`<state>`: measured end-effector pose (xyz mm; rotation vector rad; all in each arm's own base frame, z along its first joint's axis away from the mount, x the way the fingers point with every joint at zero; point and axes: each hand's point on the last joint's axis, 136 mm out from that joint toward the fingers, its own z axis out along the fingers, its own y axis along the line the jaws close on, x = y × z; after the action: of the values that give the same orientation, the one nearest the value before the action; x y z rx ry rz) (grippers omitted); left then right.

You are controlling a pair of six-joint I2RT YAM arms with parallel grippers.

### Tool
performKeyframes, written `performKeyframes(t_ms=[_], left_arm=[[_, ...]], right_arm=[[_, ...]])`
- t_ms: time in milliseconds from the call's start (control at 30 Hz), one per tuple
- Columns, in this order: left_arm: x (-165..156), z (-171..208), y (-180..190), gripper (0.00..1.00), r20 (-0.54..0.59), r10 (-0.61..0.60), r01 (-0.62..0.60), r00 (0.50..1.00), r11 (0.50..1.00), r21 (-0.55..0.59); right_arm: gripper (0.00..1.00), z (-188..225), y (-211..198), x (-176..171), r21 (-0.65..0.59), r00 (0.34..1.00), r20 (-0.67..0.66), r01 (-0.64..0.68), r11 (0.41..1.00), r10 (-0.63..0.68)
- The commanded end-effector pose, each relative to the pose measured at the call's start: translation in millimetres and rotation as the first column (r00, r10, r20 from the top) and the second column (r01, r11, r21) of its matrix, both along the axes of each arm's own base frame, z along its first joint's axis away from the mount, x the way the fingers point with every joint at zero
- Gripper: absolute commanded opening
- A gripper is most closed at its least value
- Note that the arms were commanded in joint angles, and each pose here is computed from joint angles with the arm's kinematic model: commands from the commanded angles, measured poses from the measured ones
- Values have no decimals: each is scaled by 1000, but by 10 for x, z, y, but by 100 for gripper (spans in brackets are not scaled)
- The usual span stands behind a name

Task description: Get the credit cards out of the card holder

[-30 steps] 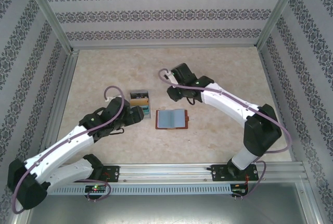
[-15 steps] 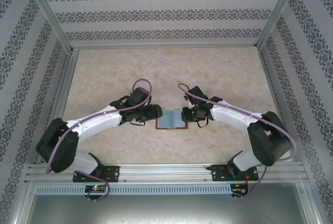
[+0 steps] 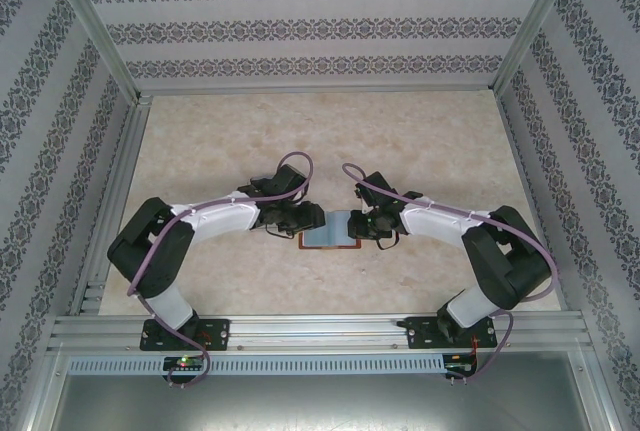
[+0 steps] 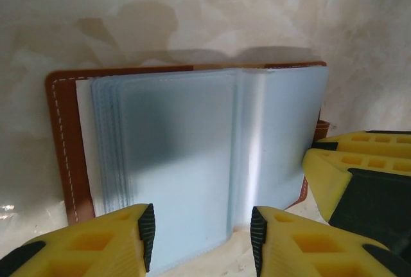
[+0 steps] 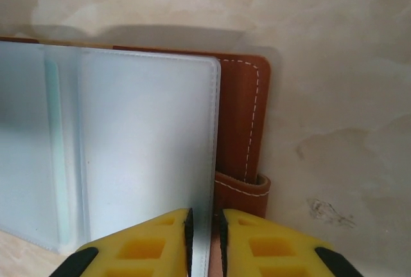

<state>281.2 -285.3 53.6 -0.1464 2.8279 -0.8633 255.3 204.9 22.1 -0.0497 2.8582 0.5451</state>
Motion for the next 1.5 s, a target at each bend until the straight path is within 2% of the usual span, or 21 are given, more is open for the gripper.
performKeyframes(t_ms=[0, 367, 900, 1200, 1367, 1467], left_arm=[[20, 45, -91, 45, 14, -45, 45, 999, 999, -7], [-51, -96, 154, 44, -12, -12, 13, 1000, 992, 125], [-61, -122, -131, 45, -13, -82, 82, 997, 996, 18], [-16, 22, -298, 55, 22, -115, 116, 993, 991, -60], [-15, 55, -346, 69, 31, -131, 133, 991, 988, -72], [2, 134, -403, 70, 52, -146, 150, 988, 984, -92]], right_arm=[[21, -57, -19, 1, 3, 1000, -22, 18, 1000, -18], [20, -86, -49, -44, 2, 999, -28, 29, 1000, -29], [20, -121, -37, -72, 8, 999, -42, 31, 999, -31], [20, -148, -14, -84, 11, 998, -54, 29, 1000, -28], [20, -150, -19, -85, 9, 998, -54, 28, 1000, -28], [21, -157, -23, -89, 7, 998, -56, 29, 1000, -28]])
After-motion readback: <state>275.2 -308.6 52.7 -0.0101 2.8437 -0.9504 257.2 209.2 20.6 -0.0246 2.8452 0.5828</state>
